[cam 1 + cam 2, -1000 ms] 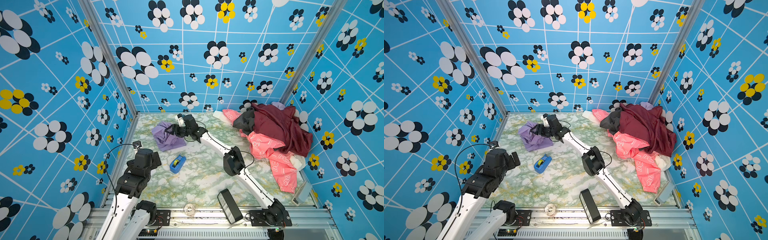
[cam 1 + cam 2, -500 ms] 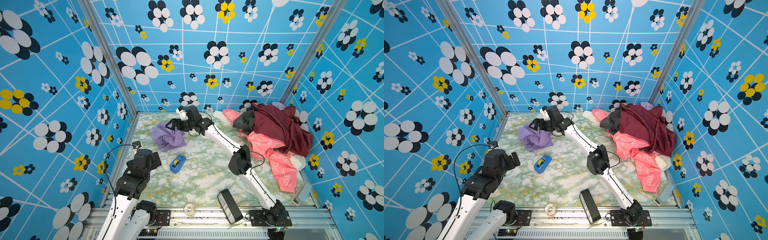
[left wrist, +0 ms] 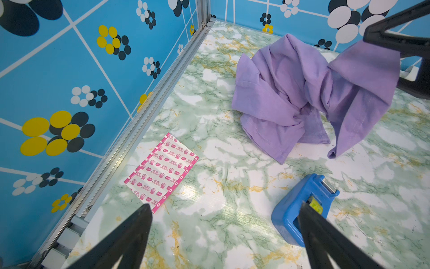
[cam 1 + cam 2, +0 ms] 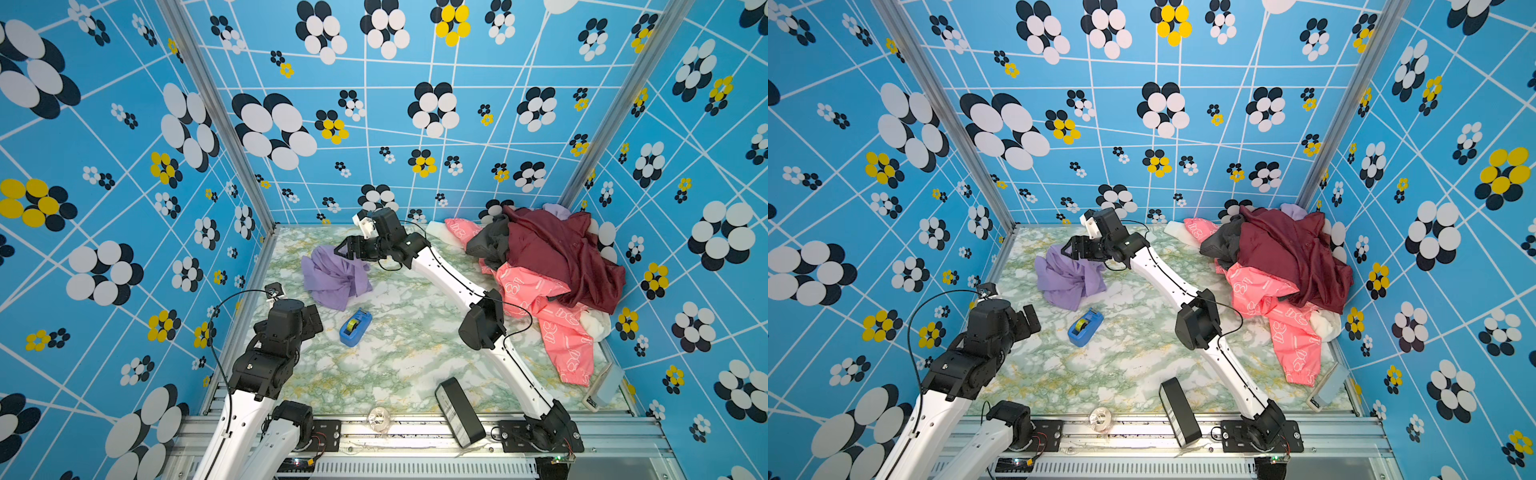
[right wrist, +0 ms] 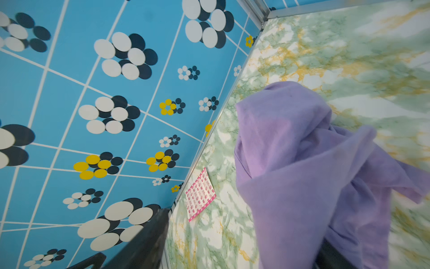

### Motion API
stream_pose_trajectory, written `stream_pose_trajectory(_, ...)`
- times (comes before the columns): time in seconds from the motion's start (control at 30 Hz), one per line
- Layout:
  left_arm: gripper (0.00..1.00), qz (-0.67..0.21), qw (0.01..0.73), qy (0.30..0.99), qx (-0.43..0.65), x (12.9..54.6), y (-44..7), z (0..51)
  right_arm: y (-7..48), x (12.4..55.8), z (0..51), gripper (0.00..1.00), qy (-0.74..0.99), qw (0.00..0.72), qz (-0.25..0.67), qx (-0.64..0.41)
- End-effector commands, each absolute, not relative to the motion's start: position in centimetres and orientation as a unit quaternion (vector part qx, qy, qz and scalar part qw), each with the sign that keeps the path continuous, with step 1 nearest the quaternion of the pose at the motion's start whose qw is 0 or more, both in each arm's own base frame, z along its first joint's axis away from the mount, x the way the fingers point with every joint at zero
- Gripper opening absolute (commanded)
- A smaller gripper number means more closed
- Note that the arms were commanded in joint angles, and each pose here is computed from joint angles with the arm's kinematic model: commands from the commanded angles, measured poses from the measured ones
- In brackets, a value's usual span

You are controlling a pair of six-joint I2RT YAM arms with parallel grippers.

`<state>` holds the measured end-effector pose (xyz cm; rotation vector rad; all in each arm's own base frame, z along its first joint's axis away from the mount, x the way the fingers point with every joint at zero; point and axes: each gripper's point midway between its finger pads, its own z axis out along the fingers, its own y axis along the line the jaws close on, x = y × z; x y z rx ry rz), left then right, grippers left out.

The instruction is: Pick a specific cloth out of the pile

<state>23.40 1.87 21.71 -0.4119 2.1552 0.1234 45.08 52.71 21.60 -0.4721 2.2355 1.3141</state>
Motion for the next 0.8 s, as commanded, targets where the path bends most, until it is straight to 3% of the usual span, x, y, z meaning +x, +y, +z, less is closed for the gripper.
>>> stream_pose_trajectory(0.0, 0.99, 0.056, 0.454, 0.873, -0.169, 23.3, 2.2, 21.4, 53.6, 45.7, 20.9, 0.87, 0.812, 0.247, 0.502, -0.168)
stream_pose_trajectory(0.27, 0.99, 0.051, 0.454, 0.874, -0.167, 23.6, 1.9, 21.2, 45.5, 47.7, 15.4, 0.99, 0.907, 0.256, 0.299, -0.153)
stream_pose_trajectory(0.5, 0.99, 0.052, 0.451, 0.875, -0.168, 23.6, 2.0, 21.1, 44.2, 48.0, 12.9, 0.99, 0.921, 0.232, 0.280, -0.143)
stream_pose_trajectory(0.7, 0.99, 0.052, 0.453, 0.874, -0.169, 23.5, 2.1, 21.2, 46.5, 47.6, 9.4, 0.85, 0.915, 0.184, 0.337, -0.125)
stream_pose_trajectory(0.77, 0.99, 0.054, 0.453, 0.874, -0.168, 23.5, 2.1, 21.1, 47.4, 47.4, 8.5, 0.74, 0.910, 0.171, 0.357, -0.119)
